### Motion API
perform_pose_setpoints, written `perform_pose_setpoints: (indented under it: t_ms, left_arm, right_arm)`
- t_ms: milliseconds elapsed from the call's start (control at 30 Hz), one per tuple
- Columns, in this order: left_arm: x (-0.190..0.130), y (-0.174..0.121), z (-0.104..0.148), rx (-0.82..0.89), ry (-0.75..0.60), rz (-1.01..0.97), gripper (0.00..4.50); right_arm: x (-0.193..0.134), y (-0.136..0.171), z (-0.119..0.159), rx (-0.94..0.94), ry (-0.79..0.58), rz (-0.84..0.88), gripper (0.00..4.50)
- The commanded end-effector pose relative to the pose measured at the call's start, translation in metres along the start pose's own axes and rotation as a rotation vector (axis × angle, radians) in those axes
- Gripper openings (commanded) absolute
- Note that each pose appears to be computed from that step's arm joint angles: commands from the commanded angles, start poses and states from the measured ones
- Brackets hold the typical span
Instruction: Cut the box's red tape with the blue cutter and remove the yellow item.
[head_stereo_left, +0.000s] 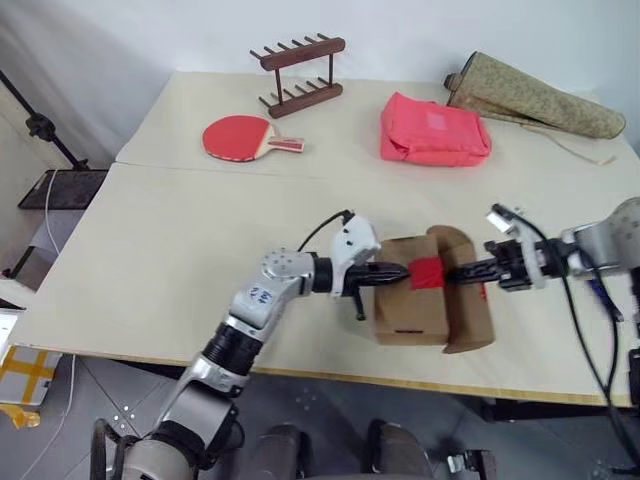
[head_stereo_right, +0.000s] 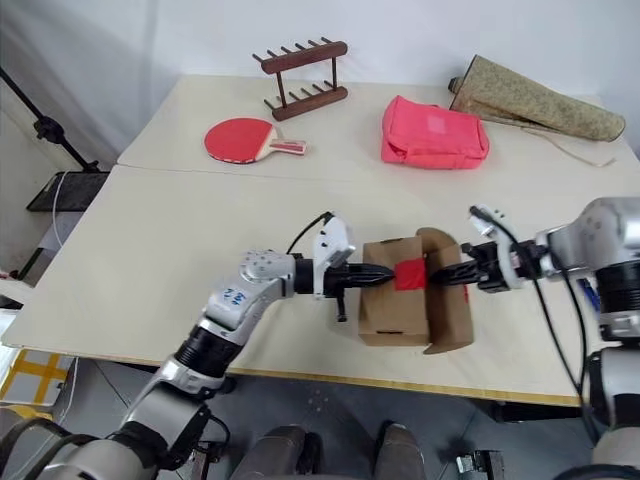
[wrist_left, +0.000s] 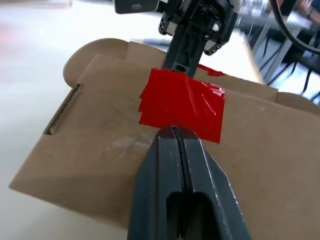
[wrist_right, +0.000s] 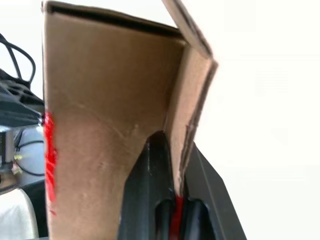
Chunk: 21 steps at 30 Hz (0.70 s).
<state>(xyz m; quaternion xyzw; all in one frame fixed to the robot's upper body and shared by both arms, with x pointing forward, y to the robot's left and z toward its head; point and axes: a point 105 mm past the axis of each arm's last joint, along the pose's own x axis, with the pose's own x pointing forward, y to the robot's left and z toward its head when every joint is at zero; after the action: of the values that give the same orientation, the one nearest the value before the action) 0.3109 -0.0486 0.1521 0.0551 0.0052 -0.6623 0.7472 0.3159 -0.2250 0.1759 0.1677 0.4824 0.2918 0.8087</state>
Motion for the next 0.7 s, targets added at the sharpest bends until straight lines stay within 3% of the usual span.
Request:
perform_pose_setpoints:
  t_ms: [33, 200, 500, 700]
  left_arm:
    - [0.020, -0.014, -0.015, -0.015, 0.043, -0.038, 0.00]
    - [0.024, -0.019, -0.018, -0.021, 0.026, -0.040, 0.00]
    - [-0.010, -0.006, -0.037, -0.024, 0.088, 0.067, 0.00]
    - [-0.025, 0.002, -0.037, -0.031, 0.097, 0.120, 0.00]
  right_arm:
    - [-0.021, 0.029, 0.012, -0.078, -0.020, 0.074, 0.01]
    - [-0.033, 0.036, 0.022, -0.108, -0.007, 0.003, 0.01]
    - [-0.016, 0.064, 0.025, -0.183, 0.135, -0.009, 0.01]
    - [-0.004, 0.069, 0.021, -0.196, 0.183, -0.022, 0.01]
